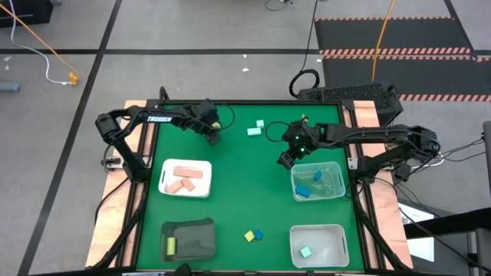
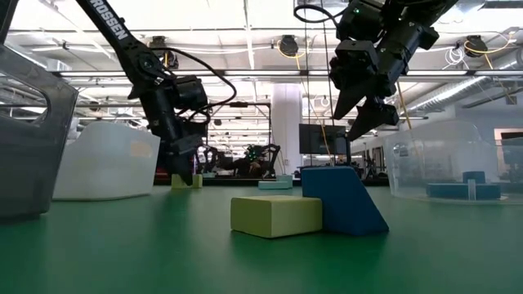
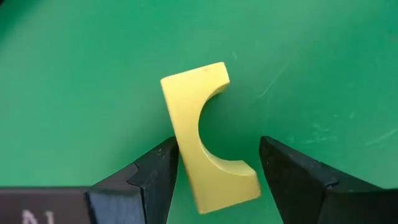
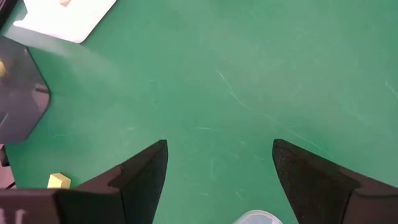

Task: Sort & place blocks by color
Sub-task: Put the top green block into the black bin

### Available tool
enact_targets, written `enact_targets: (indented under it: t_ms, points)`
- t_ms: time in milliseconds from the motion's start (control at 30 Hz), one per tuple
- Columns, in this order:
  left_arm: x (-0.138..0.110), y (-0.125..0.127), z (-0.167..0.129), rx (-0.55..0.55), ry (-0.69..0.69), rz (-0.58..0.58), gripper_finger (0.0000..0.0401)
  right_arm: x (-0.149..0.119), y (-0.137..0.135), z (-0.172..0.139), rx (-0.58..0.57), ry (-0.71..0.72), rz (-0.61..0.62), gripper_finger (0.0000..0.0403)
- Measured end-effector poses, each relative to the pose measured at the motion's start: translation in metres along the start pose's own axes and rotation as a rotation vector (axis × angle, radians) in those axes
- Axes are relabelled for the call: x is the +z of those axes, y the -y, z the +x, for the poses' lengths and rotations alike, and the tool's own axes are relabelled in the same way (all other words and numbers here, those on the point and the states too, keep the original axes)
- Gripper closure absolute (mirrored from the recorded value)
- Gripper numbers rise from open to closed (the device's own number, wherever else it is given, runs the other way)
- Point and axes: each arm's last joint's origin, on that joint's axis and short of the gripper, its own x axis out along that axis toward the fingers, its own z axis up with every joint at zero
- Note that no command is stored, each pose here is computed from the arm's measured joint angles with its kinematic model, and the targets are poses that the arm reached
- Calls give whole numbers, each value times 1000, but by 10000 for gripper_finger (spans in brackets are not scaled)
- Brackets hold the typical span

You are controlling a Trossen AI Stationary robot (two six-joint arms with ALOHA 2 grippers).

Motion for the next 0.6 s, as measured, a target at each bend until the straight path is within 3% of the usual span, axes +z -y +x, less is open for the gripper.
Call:
enact_targets:
  t_ms: [233,467,600]
  points:
    - [-3,-3,5,69,-37,-111,182,0,0,0,0,0,-22,122]
    - [-7,-4,14,75,-78,-204,270,0,0,0,-1,-4,-19,122]
    - [-5,-2,2,64,-37,-253,270,-1,1,0,-5,-10,-17,122]
